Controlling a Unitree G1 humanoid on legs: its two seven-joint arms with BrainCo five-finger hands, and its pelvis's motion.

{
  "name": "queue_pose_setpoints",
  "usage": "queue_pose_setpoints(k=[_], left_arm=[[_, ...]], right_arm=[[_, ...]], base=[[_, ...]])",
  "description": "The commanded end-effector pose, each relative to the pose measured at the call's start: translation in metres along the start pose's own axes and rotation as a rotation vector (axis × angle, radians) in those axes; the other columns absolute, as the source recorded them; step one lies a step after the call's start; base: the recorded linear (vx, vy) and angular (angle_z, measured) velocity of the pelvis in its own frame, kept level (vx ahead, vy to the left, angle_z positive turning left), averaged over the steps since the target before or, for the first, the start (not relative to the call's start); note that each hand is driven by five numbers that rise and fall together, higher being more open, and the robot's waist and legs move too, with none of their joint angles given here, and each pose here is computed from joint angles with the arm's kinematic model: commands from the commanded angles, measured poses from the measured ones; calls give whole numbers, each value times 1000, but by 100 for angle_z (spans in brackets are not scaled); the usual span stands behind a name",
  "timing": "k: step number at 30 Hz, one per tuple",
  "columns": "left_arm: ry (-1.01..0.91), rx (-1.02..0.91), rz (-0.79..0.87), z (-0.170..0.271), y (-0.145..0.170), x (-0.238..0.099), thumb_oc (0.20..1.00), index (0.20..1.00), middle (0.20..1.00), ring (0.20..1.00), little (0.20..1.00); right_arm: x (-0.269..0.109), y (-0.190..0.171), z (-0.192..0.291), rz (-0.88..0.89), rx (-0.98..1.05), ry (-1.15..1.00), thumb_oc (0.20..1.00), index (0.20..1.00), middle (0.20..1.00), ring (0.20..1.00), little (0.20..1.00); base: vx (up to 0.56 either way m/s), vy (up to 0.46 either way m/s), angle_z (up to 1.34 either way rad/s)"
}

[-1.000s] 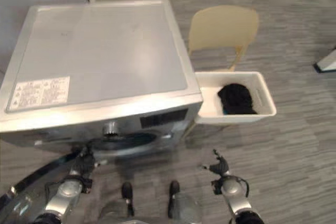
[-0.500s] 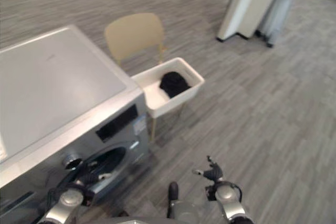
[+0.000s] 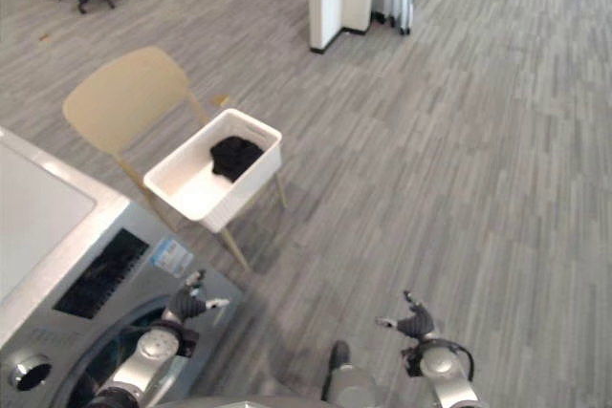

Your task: Grab the laundry basket,head to the washer,open it,put in the laundry and shut it.

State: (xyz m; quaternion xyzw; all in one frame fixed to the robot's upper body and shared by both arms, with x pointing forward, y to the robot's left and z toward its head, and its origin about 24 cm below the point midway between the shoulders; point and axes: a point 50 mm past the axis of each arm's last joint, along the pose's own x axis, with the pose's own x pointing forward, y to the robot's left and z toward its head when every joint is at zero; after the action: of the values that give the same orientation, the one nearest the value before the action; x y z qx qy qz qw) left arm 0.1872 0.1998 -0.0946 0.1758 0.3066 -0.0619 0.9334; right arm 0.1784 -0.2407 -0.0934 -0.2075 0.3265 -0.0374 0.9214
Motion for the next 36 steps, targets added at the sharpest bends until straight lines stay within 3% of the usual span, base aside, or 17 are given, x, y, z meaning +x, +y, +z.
queue_pose_setpoints(k=[1,10,25,36], left_arm=[[-93,-18,17,18,3,3,1000,1000,1000,1000,1000],[-72,-2,-24,13,-6,1,1000,1000,1000,1000,1000],[-39,-46,98,5,25,-1,1000,1000,1000,1000,1000],[18,-86,73,-11,11,-4,1000,1000,1000,1000,1000]], right_arm=[[5,-10,29,-41,20,-138,1000,1000,1000,1000,1000],[5,-1,15,-17,-22,-74,1000,1000,1000,1000,1000],[9,17,29,52,-48,-112,1000,1000,1000,1000,1000],[5,8,21,24,-45,-103,1000,1000,1000,1000,1000]], base=[[-5,0,-150],[463,69,-47],[258,118,-36],[317,-114,47]])
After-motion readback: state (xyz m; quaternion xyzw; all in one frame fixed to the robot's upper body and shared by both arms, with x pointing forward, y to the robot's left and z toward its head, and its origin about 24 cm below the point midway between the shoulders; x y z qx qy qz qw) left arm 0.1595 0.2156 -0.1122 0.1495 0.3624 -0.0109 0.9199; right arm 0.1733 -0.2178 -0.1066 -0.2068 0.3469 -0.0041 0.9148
